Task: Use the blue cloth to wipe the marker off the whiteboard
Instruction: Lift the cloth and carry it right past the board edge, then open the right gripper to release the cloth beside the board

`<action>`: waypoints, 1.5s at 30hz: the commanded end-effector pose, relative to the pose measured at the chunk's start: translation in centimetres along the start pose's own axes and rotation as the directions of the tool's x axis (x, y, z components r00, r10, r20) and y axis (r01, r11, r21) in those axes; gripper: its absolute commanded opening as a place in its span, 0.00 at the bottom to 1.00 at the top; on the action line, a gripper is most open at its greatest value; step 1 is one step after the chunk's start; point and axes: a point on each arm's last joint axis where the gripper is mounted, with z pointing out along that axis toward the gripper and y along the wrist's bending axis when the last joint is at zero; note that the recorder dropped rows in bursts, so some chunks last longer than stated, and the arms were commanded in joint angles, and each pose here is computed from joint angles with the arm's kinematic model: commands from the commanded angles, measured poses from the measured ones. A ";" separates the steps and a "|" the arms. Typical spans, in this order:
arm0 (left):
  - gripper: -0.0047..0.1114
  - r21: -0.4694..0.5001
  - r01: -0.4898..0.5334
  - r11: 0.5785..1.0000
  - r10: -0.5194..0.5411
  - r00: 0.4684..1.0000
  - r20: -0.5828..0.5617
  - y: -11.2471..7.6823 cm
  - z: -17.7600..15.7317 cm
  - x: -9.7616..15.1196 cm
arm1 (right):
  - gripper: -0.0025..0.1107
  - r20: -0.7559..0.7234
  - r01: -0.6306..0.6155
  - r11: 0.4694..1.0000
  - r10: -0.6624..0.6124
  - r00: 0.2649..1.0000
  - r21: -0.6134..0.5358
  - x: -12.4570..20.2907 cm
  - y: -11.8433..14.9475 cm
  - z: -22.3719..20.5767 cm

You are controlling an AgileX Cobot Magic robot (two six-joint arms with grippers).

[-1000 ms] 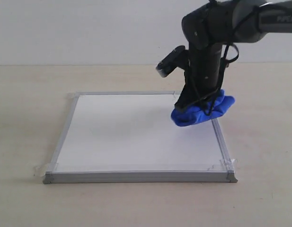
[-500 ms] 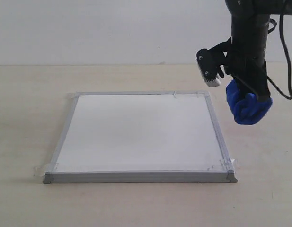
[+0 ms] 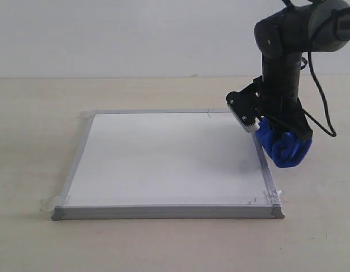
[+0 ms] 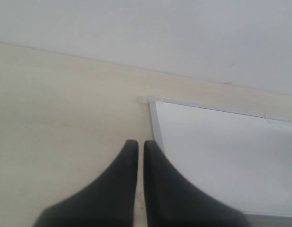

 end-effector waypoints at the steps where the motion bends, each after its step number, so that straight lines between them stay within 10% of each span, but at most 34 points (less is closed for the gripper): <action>1: 0.08 -0.004 -0.003 1.000 0.003 1.000 -0.001 0.0 0.0 0.1 | 0.02 0.004 -0.034 0.999 0.034 0.999 0.011 0.2 -0.3 1.0; 14: 0.08 -0.004 -0.003 1.000 0.003 1.000 -0.001 0.0 0.0 0.1 | 0.06 0.018 -0.250 0.968 0.250 0.968 -0.013 1.3 -0.5 3.6; 24: 0.08 -0.004 -0.003 1.000 0.003 1.000 -0.001 0.0 0.0 0.1 | 0.70 0.090 -0.476 0.879 0.472 0.877 0.028 0.9 -1.2 3.5; 32: 0.08 -0.004 -0.003 1.000 0.003 1.000 -0.001 0.0 0.0 0.1 | 0.50 0.113 -0.544 0.836 0.535 0.837 0.072 1.7 -1.0 0.2; 45: 0.08 -0.004 -0.003 1.000 0.003 1.000 -0.001 0.0 0.0 0.1 | 0.65 0.222 -0.670 0.739 0.643 0.733 0.072 3.2 1.3 -8.5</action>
